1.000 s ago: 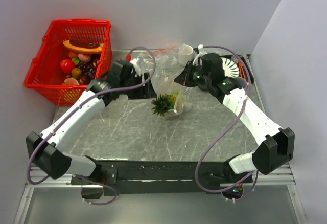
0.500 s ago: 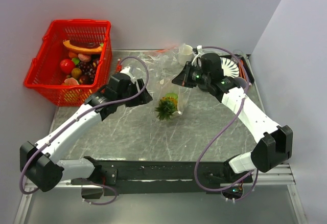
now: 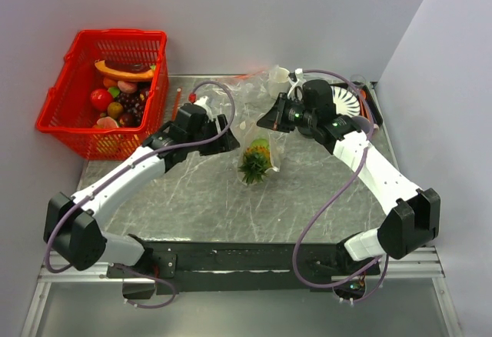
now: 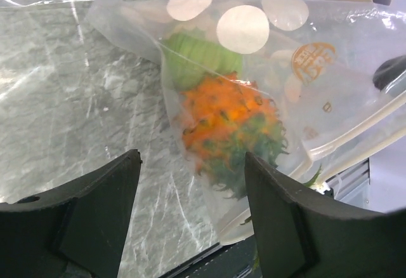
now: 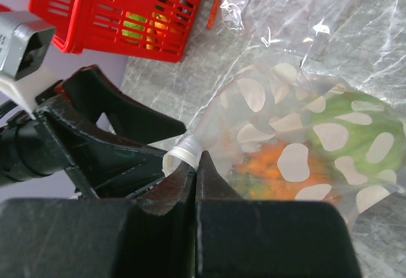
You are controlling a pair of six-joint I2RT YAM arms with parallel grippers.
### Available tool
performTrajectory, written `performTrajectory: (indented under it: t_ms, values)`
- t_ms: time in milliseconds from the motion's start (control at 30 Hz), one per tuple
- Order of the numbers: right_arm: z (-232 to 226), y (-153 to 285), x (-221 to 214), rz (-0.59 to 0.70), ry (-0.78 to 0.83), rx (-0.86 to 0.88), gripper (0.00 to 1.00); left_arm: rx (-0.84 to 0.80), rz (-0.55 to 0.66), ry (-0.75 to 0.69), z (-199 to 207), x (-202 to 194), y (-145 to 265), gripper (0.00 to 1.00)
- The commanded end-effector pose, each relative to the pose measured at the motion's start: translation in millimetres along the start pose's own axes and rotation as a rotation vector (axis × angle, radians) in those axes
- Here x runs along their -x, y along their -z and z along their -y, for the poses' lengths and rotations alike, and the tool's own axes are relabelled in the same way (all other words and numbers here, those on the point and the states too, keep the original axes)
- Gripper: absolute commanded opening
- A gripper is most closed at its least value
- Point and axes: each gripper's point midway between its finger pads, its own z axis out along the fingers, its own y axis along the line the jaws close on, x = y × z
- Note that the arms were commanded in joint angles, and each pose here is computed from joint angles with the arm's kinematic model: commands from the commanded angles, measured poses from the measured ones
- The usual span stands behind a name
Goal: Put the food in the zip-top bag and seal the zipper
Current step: Adjust the zipper food storage bag at the center of the board.
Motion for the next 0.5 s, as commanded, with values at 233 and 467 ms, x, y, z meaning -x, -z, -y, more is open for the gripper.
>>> performTrajectory:
  t_ms: [233,467]
  values:
    - [-18.8,-1.1,22.6,0.052,0.026,0.063,0.0,-0.224,0.096,-0.078,55.8,28.2,23.7,0.8]
    - [-17.6,-5.4,21.5,0.042,0.019,0.067,0.0,-0.268,0.189,-0.097,61.7,39.1,42.2,0.82]
